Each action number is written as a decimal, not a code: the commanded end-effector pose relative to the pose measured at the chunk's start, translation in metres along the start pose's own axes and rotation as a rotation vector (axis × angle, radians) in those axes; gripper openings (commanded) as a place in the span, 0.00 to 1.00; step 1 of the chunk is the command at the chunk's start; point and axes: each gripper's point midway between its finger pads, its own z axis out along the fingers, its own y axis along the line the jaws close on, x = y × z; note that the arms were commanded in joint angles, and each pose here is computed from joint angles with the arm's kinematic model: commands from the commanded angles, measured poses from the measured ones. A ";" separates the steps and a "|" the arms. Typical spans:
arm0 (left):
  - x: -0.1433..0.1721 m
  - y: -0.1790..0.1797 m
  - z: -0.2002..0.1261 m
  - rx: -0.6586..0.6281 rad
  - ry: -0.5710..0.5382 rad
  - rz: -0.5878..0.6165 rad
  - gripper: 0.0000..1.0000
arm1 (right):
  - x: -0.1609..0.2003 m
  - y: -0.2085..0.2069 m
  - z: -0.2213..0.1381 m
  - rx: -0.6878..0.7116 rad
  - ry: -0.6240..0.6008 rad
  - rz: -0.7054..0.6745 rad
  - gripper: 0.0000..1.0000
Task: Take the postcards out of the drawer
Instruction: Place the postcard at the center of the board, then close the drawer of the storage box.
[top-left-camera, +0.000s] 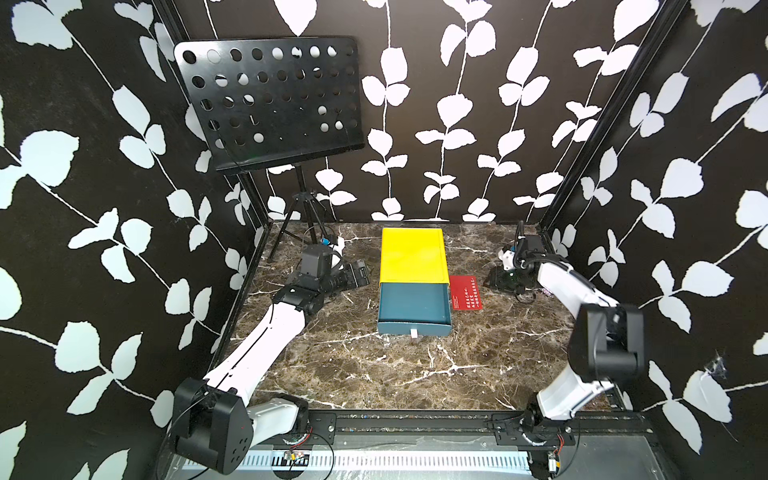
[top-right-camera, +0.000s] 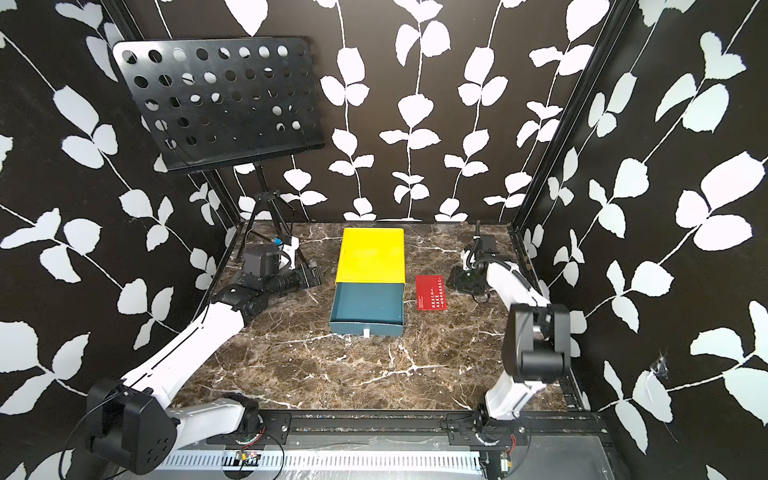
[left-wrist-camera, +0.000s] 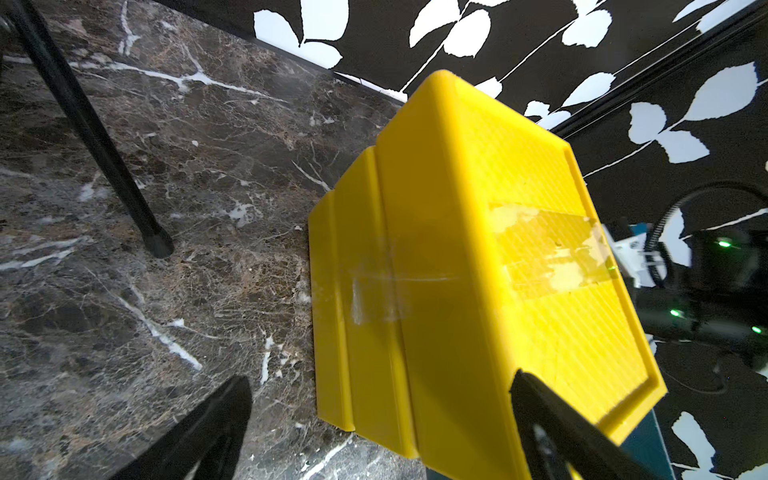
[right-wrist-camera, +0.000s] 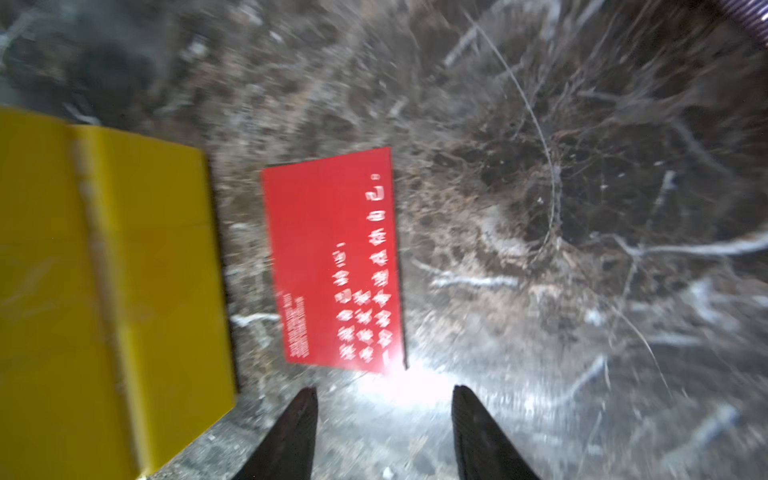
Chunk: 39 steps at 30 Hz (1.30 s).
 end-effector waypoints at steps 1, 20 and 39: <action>-0.013 -0.007 -0.002 0.025 -0.030 0.017 0.99 | 0.018 0.017 -0.027 0.016 -0.024 -0.026 0.54; -0.016 -0.012 0.000 0.057 -0.037 -0.014 0.99 | 0.099 0.211 -0.202 -0.475 -0.227 -0.397 0.64; -0.019 0.022 -0.025 -0.055 -0.063 -0.037 0.99 | 0.173 0.316 -0.149 -0.512 -0.057 -0.589 0.63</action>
